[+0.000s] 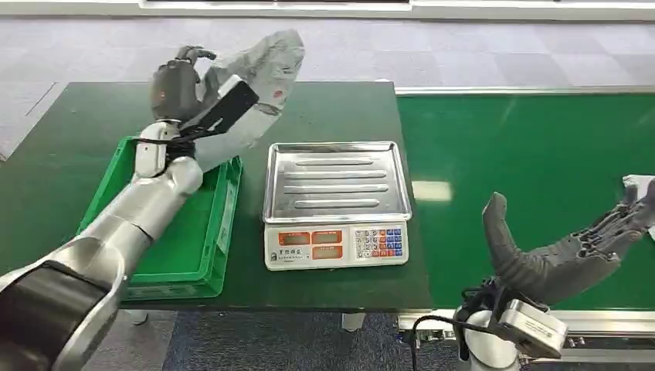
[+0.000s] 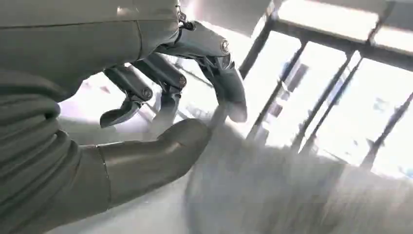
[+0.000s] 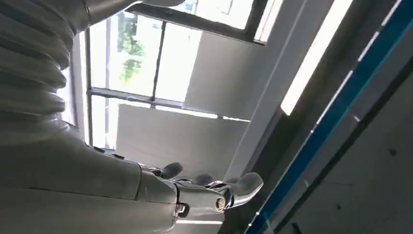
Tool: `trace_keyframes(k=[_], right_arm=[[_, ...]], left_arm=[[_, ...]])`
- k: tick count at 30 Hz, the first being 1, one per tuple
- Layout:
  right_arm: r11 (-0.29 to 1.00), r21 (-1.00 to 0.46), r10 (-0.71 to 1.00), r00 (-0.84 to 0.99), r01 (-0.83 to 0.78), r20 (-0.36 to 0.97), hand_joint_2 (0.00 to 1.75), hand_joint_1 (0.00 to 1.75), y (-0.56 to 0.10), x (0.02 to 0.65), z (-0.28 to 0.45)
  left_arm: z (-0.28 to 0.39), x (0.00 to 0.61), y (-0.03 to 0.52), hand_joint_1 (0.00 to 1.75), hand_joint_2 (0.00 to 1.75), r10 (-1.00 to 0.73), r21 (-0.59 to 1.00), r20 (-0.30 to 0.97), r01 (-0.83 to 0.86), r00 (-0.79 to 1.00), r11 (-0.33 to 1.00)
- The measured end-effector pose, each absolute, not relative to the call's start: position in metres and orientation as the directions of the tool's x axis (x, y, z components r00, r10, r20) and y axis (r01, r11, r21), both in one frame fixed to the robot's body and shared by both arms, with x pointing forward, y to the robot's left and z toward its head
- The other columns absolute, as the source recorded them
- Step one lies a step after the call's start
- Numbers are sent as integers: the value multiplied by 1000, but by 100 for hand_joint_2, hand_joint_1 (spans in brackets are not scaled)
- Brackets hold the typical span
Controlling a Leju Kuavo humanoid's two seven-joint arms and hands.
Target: Moved the parcel from conveyor to table for the left to box.
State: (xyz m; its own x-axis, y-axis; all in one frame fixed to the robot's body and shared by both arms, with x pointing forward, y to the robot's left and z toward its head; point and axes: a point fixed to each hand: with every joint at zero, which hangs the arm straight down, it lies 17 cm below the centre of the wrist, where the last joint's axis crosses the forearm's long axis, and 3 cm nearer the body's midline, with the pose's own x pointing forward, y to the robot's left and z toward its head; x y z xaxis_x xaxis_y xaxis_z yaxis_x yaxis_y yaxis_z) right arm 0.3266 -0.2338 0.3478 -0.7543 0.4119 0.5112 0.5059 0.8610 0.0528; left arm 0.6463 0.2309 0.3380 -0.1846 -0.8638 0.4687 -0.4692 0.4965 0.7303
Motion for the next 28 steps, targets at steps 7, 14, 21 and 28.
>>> trace_keyframes(k=[7,14,21,28], right_arm=[[877,-26,410,-719,480,561,175,0,-237,332,318],[905,-96,377,-679,414,630,175,0,-234,339,290],[898,-135,399,-646,419,651,175,0,-240,337,276],[897,-140,399,-634,418,663,175,0,-242,337,271]], left_arm=[[349,635,348,175,175,-845,654,527,-589,-96,475],[306,619,383,175,175,-737,588,658,-506,-156,631],[230,581,367,175,175,-664,565,727,-398,-173,722],[222,571,369,0,175,-625,533,762,-384,-169,754]])
